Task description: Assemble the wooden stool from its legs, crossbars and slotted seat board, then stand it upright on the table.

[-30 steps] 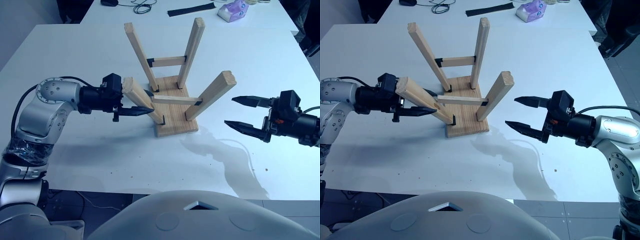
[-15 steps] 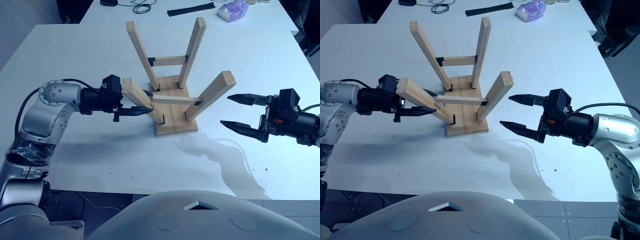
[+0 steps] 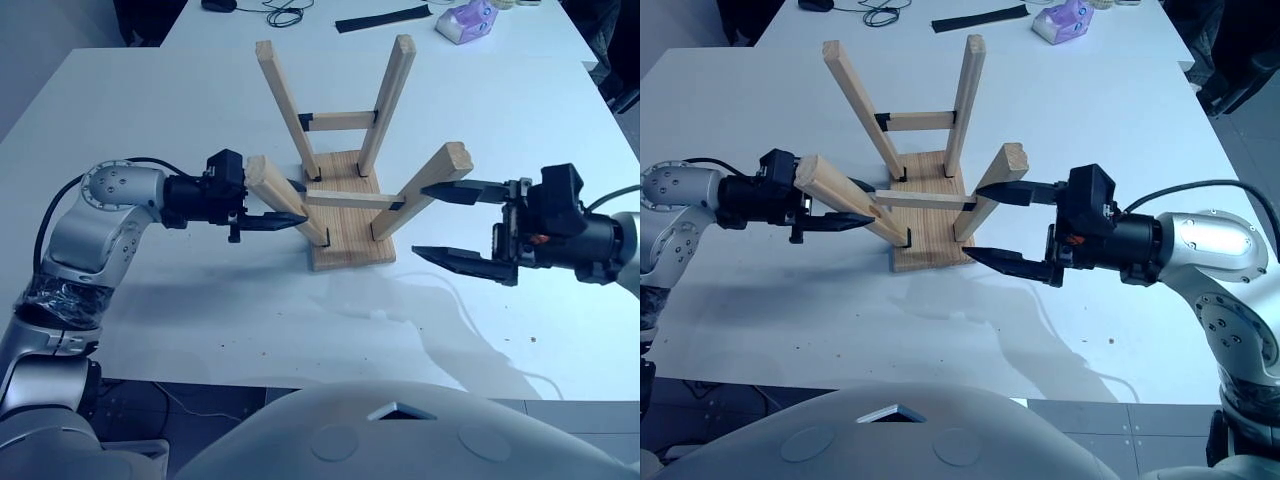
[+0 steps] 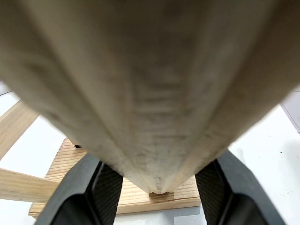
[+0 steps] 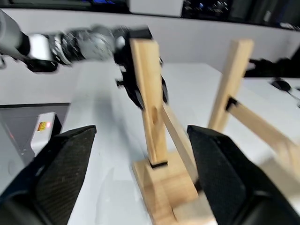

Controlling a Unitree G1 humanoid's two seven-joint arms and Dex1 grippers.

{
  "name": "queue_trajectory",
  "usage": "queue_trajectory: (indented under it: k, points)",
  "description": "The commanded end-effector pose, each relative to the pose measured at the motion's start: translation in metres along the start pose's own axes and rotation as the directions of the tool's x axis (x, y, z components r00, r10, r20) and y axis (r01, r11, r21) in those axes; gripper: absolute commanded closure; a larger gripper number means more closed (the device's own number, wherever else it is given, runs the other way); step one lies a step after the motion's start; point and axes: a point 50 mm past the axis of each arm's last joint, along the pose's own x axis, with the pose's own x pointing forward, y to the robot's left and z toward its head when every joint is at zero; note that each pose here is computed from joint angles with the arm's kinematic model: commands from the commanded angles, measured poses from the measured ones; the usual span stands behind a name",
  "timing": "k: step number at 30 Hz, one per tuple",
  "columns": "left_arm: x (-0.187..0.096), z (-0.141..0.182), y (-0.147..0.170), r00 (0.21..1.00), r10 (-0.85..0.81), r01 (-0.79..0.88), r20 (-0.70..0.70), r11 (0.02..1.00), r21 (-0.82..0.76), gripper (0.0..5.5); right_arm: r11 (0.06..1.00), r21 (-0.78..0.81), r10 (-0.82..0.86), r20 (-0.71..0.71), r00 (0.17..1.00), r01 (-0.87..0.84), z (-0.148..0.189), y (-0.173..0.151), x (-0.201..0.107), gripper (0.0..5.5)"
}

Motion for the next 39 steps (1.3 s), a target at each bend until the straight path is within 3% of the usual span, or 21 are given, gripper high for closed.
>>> queue_trajectory:
  k: [1,5,12,15,26,33,39]
  points:
    - [-0.003,-0.046,-0.013,0.962,-0.027,-0.014,-0.273,0.989,-0.147,3.47,0.992,-0.091,0.089,0.028,0.996,-0.086,0.027,0.003,0.020,1.92]
    - [-0.002,-0.046,-0.014,0.963,-0.027,-0.013,-0.270,0.989,-0.148,3.47,0.973,-0.228,0.048,0.027,0.998,-0.041,0.053,-0.013,0.042,2.13]
    - [0.001,-0.045,-0.015,0.965,-0.028,-0.011,-0.260,0.989,-0.148,3.47,0.937,-0.350,0.025,0.054,0.998,-0.005,0.100,-0.043,0.047,3.20]
    - [0.000,-0.047,-0.017,0.965,-0.024,-0.017,-0.261,0.988,-0.153,3.47,0.911,-0.413,0.009,0.000,1.000,-0.008,0.109,-0.061,0.053,3.25]
    - [0.005,-0.046,-0.017,0.967,-0.021,-0.018,-0.252,0.988,-0.150,3.47,0.828,-0.528,0.024,-0.308,0.951,-0.191,0.062,-0.119,0.131,3.25]
    - [0.007,-0.045,-0.017,0.968,-0.030,-0.006,-0.250,0.989,-0.146,3.47,0.829,-0.415,0.174,-0.447,0.877,-0.376,0.019,-0.120,0.145,3.25]
    - [0.008,-0.046,-0.021,0.968,-0.029,-0.009,-0.249,0.989,-0.151,3.47,0.808,-0.330,0.288,-0.502,0.816,-0.488,0.007,-0.111,0.142,3.25]
